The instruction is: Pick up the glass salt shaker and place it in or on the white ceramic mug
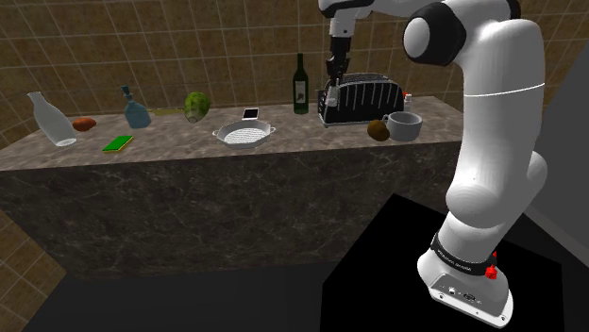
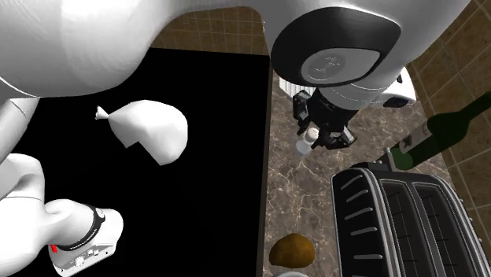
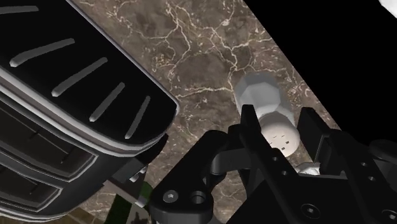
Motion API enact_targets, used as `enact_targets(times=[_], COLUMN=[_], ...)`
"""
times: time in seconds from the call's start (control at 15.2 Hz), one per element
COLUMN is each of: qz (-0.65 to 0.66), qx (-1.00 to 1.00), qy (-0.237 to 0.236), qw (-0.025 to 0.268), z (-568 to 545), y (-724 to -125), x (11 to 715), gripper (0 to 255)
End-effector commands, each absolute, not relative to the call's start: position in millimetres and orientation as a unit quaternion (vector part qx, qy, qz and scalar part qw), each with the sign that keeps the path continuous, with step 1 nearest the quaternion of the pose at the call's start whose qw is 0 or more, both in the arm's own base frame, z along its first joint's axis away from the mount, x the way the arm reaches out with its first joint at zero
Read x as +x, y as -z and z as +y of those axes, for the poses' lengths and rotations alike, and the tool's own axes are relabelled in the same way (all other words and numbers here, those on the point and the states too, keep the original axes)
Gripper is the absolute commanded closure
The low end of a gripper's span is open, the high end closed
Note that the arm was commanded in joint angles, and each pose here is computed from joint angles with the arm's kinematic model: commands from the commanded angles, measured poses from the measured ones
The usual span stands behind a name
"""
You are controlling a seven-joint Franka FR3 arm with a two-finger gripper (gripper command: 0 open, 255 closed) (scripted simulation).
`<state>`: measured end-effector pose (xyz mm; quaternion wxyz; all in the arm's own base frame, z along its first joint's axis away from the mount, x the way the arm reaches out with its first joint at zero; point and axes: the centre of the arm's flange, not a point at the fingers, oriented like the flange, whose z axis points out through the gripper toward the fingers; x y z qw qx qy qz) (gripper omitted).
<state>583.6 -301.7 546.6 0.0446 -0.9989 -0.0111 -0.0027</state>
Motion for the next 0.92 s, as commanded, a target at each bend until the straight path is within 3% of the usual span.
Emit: enact_targets(times=[0.0, 0.86], qz=[-0.012, -0.012], qx=[-0.999, -0.999], qy=[0.003, 0.003], qw=[0.045, 0.045], z=[-322, -446], y=[-548, -563], x=[568, 450], gripper=[255, 255])
